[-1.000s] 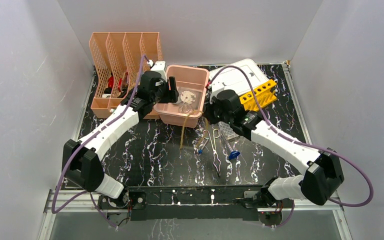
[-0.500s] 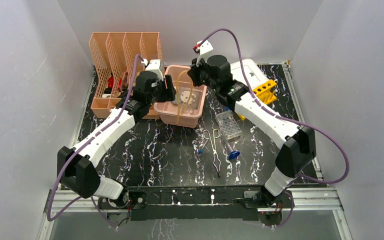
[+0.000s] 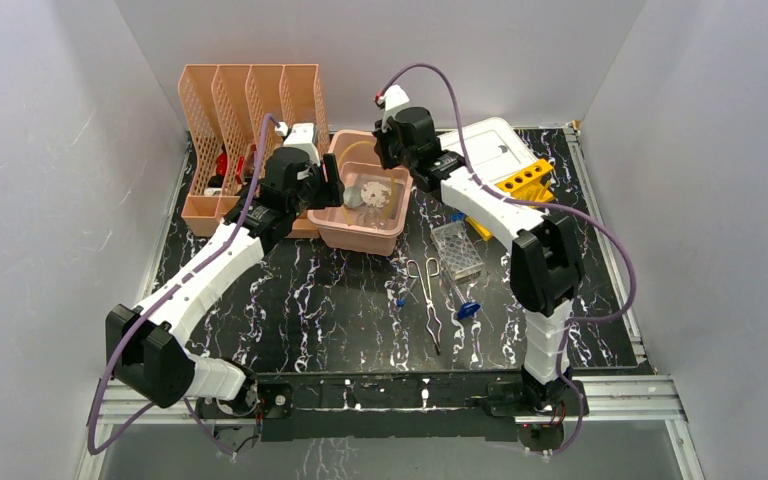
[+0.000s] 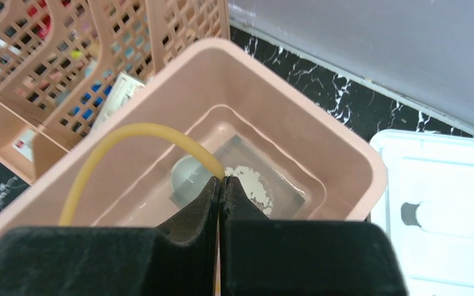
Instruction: Organize the chemistry lab equipment
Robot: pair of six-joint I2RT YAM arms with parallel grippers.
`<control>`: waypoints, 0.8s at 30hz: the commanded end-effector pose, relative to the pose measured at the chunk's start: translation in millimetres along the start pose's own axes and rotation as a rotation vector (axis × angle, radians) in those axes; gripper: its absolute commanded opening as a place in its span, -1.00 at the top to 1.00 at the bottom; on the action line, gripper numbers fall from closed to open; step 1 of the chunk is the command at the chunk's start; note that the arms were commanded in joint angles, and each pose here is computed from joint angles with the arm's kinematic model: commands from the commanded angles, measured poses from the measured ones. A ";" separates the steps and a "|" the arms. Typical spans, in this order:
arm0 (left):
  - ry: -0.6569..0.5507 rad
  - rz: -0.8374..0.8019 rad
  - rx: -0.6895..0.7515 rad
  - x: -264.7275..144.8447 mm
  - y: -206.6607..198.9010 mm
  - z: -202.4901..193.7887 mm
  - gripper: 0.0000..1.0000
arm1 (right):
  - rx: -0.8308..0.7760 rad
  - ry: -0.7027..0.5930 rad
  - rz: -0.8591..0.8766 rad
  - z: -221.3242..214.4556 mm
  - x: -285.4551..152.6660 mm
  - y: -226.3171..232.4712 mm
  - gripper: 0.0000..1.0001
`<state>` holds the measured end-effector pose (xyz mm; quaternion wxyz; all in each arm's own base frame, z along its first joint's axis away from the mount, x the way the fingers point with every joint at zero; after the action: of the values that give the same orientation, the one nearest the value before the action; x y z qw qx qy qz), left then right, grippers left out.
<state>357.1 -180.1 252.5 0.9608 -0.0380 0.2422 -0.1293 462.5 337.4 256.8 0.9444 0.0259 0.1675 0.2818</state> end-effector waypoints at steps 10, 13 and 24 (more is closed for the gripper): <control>0.008 0.013 0.002 -8.2 4.7 -7.0 -0.15 | 0.003 -0.111 0.038 33.1 -16.3 8.4 -0.60; 0.008 0.005 -0.004 -7.2 3.0 -6.9 -0.15 | 0.017 -0.162 0.054 50.4 -42.1 11.7 -0.61; 0.015 -0.129 0.245 -15.9 -72.1 -64.1 -0.16 | 0.166 -0.100 0.043 -45.6 -158.9 21.8 -0.48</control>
<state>336.6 -197.4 221.9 0.9544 -0.0070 0.2554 -0.1546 346.2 279.0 291.7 0.9371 0.1039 0.1307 0.3064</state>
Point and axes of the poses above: each gripper's point midway between its finger pads, its own x axis out along the fingers, its own y axis along the line the jaws close on, z = x × y, the point moved 2 cm from there along -x, back along the fingers, and after that the axes turned 6 degrees about x, right-handed, at the moved point
